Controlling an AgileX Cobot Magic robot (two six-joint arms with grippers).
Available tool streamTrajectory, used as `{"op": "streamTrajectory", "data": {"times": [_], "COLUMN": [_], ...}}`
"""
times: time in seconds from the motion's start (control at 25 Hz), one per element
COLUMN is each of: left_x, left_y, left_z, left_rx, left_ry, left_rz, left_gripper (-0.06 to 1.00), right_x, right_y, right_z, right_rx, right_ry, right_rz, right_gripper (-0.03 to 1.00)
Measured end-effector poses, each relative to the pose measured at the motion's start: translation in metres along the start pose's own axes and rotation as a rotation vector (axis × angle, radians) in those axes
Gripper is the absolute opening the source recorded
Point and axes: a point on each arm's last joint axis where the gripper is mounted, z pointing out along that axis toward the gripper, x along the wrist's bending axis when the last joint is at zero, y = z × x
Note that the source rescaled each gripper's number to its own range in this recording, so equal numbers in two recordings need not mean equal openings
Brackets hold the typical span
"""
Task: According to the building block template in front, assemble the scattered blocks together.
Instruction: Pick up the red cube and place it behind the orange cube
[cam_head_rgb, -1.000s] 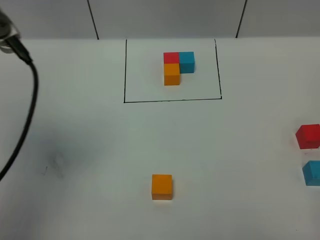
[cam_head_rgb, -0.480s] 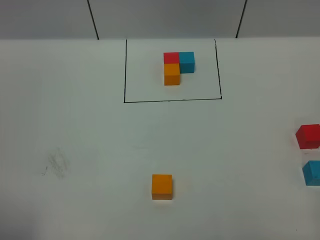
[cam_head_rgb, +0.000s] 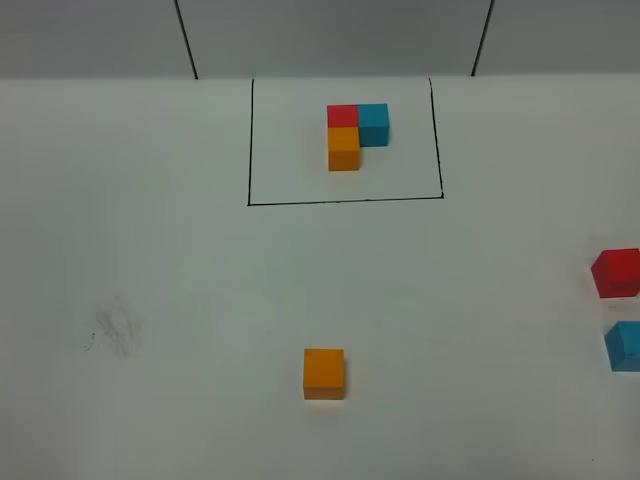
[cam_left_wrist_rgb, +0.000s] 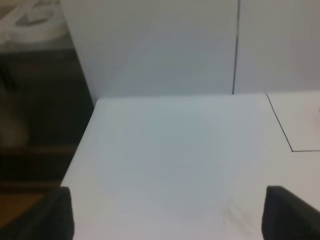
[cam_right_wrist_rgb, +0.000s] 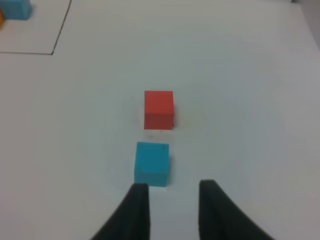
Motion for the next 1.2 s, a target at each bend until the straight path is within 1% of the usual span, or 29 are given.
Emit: {"op": "streamTrajectory", "data": {"times": [0.08, 0.16, 0.28, 0.4, 0.48, 1.2], "left_x": [-0.005, -0.010, -0.016, -0.019, -0.020, -0.021], "left_y": [-0.009, -0.019, -0.038, -0.056, -0.063, -0.064], "left_z": [0.013, 0.028, 0.056, 0.077, 0.085, 0.087], "left_rx": [0.059, 0.121, 0.212, 0.275, 0.305, 0.295], "left_ry": [0.043, 0.063, 0.040, 0.030, 0.031, 0.025], "left_rz": [-0.068, -0.096, -0.108, -0.106, -0.103, -0.105], "left_gripper": [0.72, 0.72, 0.72, 0.72, 0.72, 0.72], "right_x": [0.000, 0.000, 0.000, 0.000, 0.000, 0.000], "right_y": [0.000, 0.000, 0.000, 0.000, 0.000, 0.000], "right_z": [0.000, 0.000, 0.000, 0.000, 0.000, 0.000], "right_rx": [0.000, 0.000, 0.000, 0.000, 0.000, 0.000], "right_ry": [0.000, 0.000, 0.000, 0.000, 0.000, 0.000], "right_rz": [0.000, 0.000, 0.000, 0.000, 0.000, 0.000], "right_gripper": [0.00, 0.00, 0.00, 0.00, 0.00, 0.00]}}
